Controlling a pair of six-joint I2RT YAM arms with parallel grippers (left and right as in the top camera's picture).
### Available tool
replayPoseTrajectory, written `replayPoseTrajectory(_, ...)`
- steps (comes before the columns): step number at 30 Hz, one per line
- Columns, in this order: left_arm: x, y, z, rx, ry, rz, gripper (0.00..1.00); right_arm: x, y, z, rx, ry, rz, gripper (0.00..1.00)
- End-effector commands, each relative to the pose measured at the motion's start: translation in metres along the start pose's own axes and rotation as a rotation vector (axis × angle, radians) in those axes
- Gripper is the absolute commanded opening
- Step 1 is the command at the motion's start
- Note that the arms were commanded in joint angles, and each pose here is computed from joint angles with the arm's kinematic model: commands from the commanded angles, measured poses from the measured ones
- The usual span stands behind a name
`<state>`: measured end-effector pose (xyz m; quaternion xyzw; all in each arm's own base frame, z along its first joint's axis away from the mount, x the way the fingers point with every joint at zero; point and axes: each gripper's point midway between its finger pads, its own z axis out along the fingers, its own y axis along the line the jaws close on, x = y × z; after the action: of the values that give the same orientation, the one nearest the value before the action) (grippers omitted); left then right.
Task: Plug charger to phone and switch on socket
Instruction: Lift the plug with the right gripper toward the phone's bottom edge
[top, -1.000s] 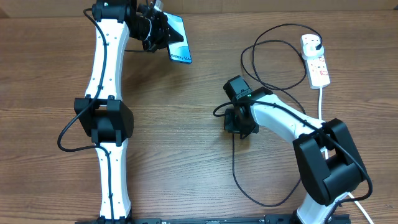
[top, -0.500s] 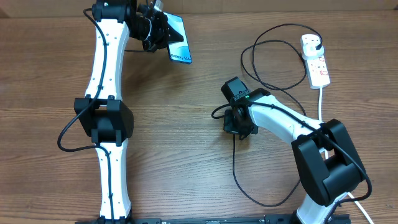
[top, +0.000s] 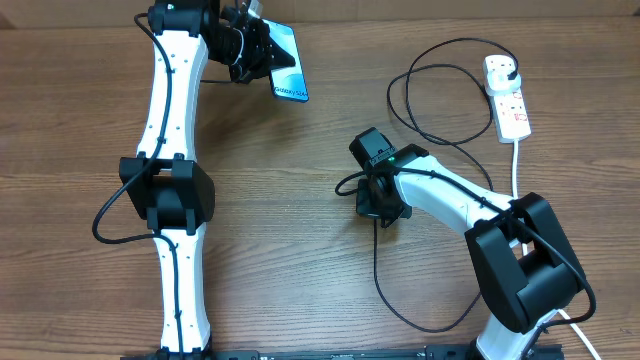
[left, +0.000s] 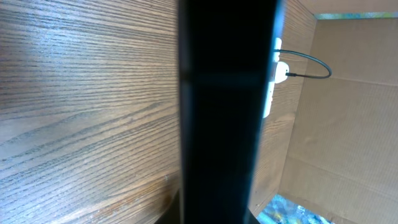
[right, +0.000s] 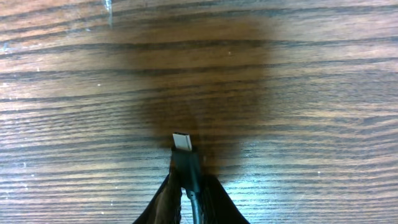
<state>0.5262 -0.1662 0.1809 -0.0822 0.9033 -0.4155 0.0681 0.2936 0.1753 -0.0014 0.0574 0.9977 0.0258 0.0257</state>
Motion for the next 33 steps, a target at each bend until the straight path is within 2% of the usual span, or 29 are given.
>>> replayPoseTrajectory(1,0.001,-0.015,-0.006,0.030,-0.011,0.029,0.04,0.020,-0.004,0.018,0.019,0.076,-0.005,0.09)
replayPoseTrajectory(4,0.001,-0.015,-0.006,0.030,-0.012,0.028,0.04,0.017,-0.002,0.019,0.011,0.064,-0.006,0.08)
replayPoseTrajectory(6,0.001,-0.015,-0.006,0.030,-0.012,0.029,0.04,0.015,-0.001,0.018,0.005,0.055,-0.006,0.04)
replayPoseTrajectory(15,0.001,-0.017,-0.006,0.038,-0.010,0.031,0.04,-0.008,0.012,-0.001,-0.028,0.013,0.003,0.04)
replayPoseTrajectory(17,0.003,-0.027,-0.007,0.097,0.007,0.042,0.04,-0.016,0.016,-0.012,-0.043,0.005,0.005,0.04)
replayPoseTrajectory(19,0.009,-0.056,-0.015,0.272,0.050,0.124,0.04,-0.026,0.024,-0.029,-0.089,-0.004,-0.014,0.04)
replayPoseTrajectory(23,0.012,-0.097,-0.043,0.556,0.082,0.278,0.04,-0.044,0.053,-0.078,-0.304,-0.016,-0.145,0.04)
replayPoseTrajectory(29,0.004,-0.097,-0.069,0.644,0.079,0.279,0.04,-0.052,0.092,-0.161,-0.716,-0.031,-0.347,0.04)
replayPoseTrajectory(33,0.010,-0.104,-0.087,0.741,0.118,0.293,0.04,-0.045,0.109,-0.207,-1.011,-0.040,-0.476,0.04)
